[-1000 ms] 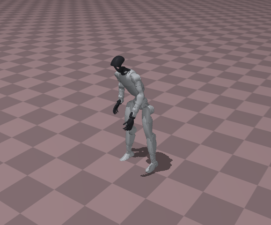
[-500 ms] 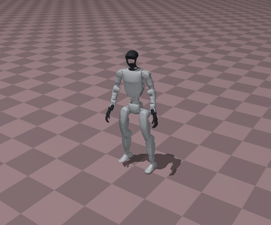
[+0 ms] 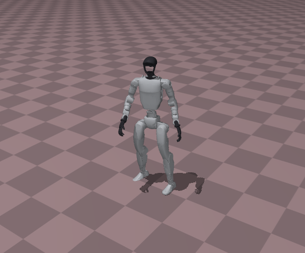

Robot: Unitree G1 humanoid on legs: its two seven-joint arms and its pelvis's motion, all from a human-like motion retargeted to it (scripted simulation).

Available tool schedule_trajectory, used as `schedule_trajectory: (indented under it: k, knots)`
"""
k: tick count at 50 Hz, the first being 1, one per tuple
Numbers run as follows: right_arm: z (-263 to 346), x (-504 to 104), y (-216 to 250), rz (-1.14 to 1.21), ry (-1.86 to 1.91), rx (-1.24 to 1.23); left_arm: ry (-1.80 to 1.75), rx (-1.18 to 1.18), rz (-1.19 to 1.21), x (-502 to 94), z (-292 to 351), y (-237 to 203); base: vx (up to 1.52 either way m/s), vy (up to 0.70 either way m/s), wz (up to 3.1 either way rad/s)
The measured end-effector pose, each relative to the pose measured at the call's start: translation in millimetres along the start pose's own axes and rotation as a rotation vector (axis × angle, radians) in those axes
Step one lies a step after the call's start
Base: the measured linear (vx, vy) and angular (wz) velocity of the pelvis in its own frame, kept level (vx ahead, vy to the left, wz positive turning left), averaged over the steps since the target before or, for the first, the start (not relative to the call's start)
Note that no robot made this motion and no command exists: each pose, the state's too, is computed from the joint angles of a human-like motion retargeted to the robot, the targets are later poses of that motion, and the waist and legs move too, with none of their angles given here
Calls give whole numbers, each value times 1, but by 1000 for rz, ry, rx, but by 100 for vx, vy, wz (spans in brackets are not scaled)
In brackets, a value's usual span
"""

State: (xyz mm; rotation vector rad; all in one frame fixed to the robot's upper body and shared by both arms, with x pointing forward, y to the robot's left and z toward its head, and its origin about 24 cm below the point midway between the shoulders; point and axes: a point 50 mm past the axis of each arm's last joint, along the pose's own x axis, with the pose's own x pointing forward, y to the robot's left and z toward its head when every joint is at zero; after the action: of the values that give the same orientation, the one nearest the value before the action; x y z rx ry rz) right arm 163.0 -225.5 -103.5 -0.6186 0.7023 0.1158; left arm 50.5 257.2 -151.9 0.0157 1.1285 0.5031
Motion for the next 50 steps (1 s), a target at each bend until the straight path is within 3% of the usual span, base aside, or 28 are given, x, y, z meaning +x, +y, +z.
schedule_trajectory:
  k: [5,15,23,27,34,41,50]
  knots:
    - [19,7,-1,5,-63,12,-121,10,-27,-1,26,0,-2,1,26]
    - [65,38,-1,25,-134,-192,-262,14,-66,-2,63,-9,-9,1,25]
    - [153,63,-61,-287,-259,-110,-353,-156,-98,-8,93,-18,-25,-4,41]
    - [206,59,-95,-380,-355,17,-419,-39,-168,-16,87,-24,-30,-7,38]
    - [313,29,-158,-641,-544,-188,-382,-30,-206,-24,67,-21,-24,1,30]
    - [421,-51,-213,-981,-751,-478,-351,-98,-219,-26,58,-16,-11,0,57]
    - [476,-135,-246,-1205,-912,-542,-324,-137,-335,-28,60,-36,1,-2,72]
